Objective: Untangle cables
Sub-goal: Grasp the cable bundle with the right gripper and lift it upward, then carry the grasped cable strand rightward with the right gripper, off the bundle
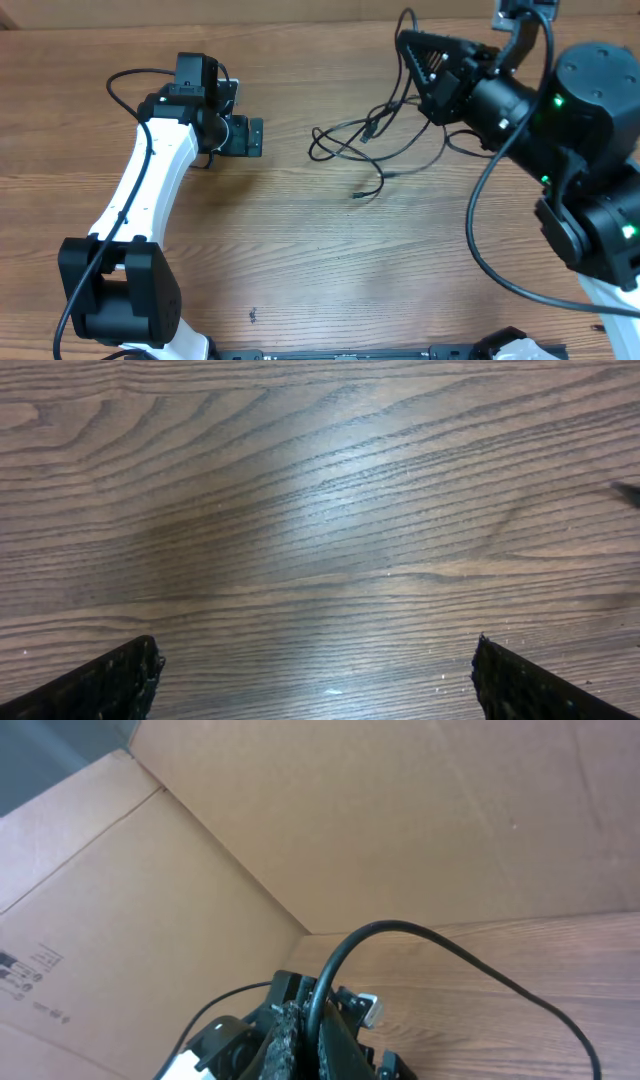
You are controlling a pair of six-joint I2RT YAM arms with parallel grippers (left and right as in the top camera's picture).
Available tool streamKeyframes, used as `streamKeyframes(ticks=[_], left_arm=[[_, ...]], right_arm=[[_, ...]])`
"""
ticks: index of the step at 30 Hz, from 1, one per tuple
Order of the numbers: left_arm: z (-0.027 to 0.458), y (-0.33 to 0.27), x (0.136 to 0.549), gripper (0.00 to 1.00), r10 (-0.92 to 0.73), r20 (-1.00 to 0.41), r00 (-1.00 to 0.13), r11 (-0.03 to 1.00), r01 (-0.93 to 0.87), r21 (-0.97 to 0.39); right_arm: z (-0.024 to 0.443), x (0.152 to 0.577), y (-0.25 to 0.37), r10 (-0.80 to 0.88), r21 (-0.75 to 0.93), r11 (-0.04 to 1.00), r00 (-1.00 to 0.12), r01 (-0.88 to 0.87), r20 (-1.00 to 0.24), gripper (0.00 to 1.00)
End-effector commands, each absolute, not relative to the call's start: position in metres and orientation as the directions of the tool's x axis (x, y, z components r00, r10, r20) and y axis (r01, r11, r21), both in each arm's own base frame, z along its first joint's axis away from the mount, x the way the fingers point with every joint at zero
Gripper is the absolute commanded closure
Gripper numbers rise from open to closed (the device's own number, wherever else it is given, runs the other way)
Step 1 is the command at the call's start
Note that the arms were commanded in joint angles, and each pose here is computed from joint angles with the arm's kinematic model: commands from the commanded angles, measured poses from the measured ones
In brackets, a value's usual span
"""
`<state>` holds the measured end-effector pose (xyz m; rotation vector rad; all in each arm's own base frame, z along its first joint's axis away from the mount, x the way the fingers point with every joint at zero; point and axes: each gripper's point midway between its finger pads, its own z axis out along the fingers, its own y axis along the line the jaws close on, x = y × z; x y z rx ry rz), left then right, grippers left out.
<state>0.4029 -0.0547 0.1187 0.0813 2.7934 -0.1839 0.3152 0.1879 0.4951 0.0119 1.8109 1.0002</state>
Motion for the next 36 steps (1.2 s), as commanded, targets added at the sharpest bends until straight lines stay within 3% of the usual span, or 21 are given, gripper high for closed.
streamKeyframes(ticks=[1,7,13,17,19,21,22,26,30,36], left_arm=[[0.117,-0.054,0.402,0.00,0.037,-0.335,-0.942,0.991,0.078,-0.111],[0.118,-0.054,0.403,0.00,0.036,-0.338,-0.940,0.991,0.078,-0.111],[0.129,-0.057,0.430,0.01,0.028,-0.448,-0.894,0.989,0.091,-0.119],[0.131,-0.081,0.421,0.00,-0.051,-0.402,-0.914,0.957,0.071,-0.282],[0.148,-0.124,0.410,0.00,0.075,-0.433,-0.898,0.843,0.290,-0.454],[0.172,-0.158,0.391,0.01,0.194,-0.523,-0.830,0.649,0.509,-0.566],[0.189,-0.175,0.377,0.01,0.225,-0.584,-0.780,0.505,0.606,-0.615],[0.195,-0.180,0.366,0.01,0.249,-0.608,-0.754,0.439,0.647,-0.623],[0.205,-0.191,0.330,0.00,0.336,-0.701,-0.629,0.256,0.777,-0.575],[0.198,-0.198,0.287,0.01,0.463,-0.709,-0.532,0.134,0.832,-0.538]], right_arm=[[0.499,0.316,0.178,0.458,0.632,0.678,-0.458,-0.375,-0.762,0.96],[0.489,0.324,0.181,0.449,0.635,0.686,-0.479,-0.355,-0.754,0.96],[0.487,0.324,0.181,0.434,0.621,0.697,-0.478,-0.358,-0.763,0.96],[0.487,0.325,0.181,0.431,0.617,0.701,-0.475,-0.359,-0.767,0.96],[0.486,0.327,0.178,0.437,0.613,0.711,-0.468,-0.344,-0.768,0.96],[0.483,0.330,0.173,0.446,0.608,0.729,-0.456,-0.314,-0.770,0.96],[0.481,0.332,0.170,0.450,0.605,0.739,-0.452,-0.296,-0.770,0.96],[0.476,0.332,0.167,0.448,0.602,0.750,-0.459,-0.274,-0.767,0.96],[0.474,0.338,0.154,0.467,0.586,0.782,-0.422,-0.213,-0.777,0.96],[0.474,0.342,0.146,0.479,0.576,0.798,-0.395,-0.176,-0.784,0.96]])
